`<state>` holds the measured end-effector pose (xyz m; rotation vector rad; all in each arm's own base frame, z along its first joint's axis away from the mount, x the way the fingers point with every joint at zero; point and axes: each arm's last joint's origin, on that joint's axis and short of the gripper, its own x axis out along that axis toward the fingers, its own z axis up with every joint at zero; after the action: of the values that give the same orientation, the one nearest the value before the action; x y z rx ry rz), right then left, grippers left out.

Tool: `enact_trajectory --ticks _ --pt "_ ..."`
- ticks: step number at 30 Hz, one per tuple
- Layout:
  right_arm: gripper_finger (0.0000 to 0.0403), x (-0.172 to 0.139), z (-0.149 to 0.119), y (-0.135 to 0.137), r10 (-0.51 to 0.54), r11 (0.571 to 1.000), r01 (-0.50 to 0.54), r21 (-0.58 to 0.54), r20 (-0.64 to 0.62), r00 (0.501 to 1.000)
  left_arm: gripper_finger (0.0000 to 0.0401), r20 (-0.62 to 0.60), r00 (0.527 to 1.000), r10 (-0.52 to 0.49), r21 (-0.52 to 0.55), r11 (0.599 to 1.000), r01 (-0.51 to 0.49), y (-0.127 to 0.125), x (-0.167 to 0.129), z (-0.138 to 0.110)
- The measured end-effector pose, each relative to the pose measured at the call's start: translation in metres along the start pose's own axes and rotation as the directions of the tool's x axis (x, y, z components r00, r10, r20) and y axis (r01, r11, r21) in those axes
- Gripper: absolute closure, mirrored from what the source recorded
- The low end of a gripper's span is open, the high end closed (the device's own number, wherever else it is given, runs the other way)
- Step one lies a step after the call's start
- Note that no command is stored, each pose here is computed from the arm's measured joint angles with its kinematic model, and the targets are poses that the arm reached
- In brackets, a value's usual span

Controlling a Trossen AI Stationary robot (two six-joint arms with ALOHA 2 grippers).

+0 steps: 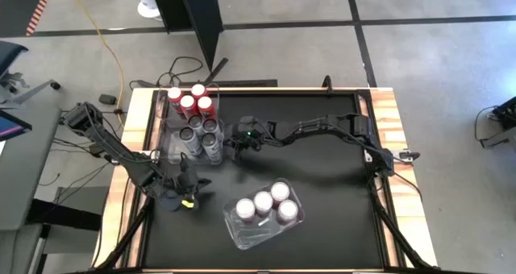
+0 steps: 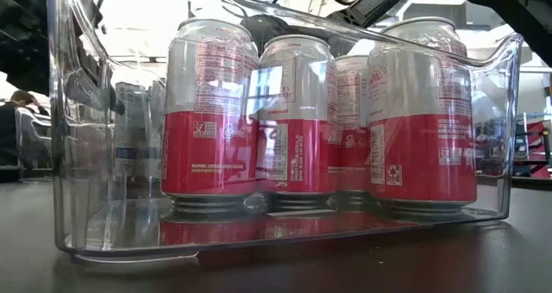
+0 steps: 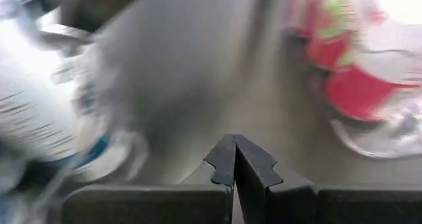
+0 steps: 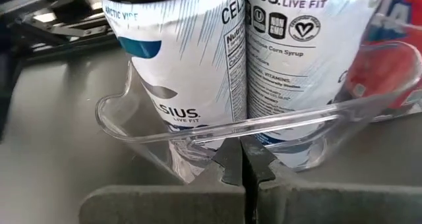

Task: Sort soda cans
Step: Move the middle transparent bin to the middle left of the table

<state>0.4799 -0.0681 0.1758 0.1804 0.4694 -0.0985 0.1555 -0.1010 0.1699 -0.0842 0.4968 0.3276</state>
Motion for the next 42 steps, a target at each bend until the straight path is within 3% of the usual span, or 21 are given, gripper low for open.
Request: enact_trajectory --ticks 4,12,24,33,42 --pt "0.0401 -0.001 0.002 -0.007 -0.012 1.0 0.012 0.005 0.015 1.0 0.0401 0.029 0.998 -0.058 0.033 0.998 0.057 -0.001 0.003 -0.003" --pt "0.0401 -0.001 0.003 -0.011 -0.017 1.0 0.017 -0.003 0.022 1.0 0.0401 0.057 0.997 -0.046 0.014 0.999 0.046 0.007 0.012 -0.013" --pt "0.0401 -0.001 0.008 -0.012 -0.01 1.0 0.012 -0.027 0.068 0.998 0.0401 0.159 0.986 -0.041 0.076 0.997 0.029 0.01 0.018 -0.001" --pt "0.0401 -0.002 0.006 -0.006 -0.006 1.0 0.006 -0.005 0.026 1.0 0.0401 0.179 0.984 0.019 0.029 0.999 -0.025 0.018 0.026 0.006" --pt "0.0401 -0.001 -0.005 0.012 -0.001 1.0 0.001 -0.007 -0.078 0.997 0.0401 0.228 0.974 -0.017 0.007 1.0 0.015 0.026 0.034 0.021"
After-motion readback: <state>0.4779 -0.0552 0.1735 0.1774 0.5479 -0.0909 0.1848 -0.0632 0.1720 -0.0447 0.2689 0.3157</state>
